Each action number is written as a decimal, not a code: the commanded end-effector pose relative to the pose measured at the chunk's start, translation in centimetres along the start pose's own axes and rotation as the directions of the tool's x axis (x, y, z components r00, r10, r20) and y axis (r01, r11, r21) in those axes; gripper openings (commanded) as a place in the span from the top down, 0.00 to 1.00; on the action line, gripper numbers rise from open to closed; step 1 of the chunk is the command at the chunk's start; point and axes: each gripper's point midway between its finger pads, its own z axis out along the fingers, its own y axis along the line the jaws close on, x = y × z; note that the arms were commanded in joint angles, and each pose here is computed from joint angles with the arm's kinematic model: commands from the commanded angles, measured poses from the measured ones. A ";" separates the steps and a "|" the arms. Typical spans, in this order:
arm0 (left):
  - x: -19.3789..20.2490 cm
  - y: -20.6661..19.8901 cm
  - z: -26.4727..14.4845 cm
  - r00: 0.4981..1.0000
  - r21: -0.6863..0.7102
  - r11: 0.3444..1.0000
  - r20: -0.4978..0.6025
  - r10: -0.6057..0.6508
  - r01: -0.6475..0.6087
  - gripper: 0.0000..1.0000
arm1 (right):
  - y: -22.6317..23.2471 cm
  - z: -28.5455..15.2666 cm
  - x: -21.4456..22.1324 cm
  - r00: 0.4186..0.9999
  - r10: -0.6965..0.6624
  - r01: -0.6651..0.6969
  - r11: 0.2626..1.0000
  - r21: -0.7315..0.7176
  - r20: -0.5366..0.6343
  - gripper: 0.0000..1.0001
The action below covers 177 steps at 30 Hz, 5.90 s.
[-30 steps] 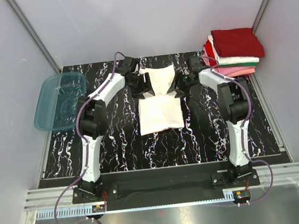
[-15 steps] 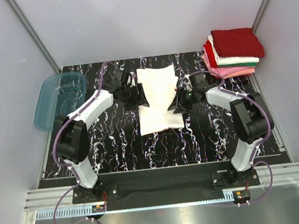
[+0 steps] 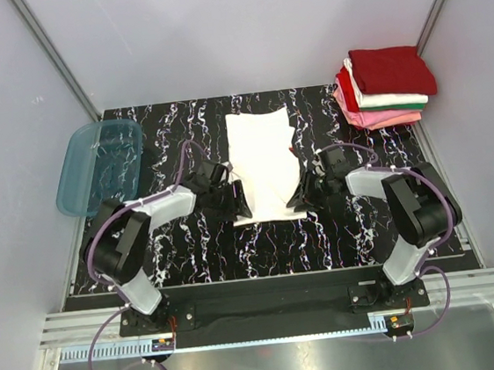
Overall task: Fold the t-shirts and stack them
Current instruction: Fold the tshirt
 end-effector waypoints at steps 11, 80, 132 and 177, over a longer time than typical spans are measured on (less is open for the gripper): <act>2.5 3.0 -7.5 0.991 -0.170 0.985 0.132 0.028 -0.005 0.13 | 0.9 -9.3 0.7 0.985 -0.069 0.039 0.983 0.180 0.161 0.24; 9.8 -3.5 -15.0 0.946 0.174 0.972 0.255 -0.201 0.159 1.00 | 3.1 -15.7 11.0 0.982 0.058 -0.061 0.998 0.009 0.180 1.00; -15.2 -0.3 -7.3 0.968 0.012 0.998 0.241 -0.064 0.063 0.12 | 4.2 -5.1 -14.7 0.960 -0.083 0.044 0.988 0.151 0.268 0.06; -5.8 -4.3 -2.6 0.985 0.053 0.996 0.161 0.067 -0.077 0.31 | -1.9 -8.8 -5.9 0.935 -0.133 0.018 0.943 0.332 0.328 0.35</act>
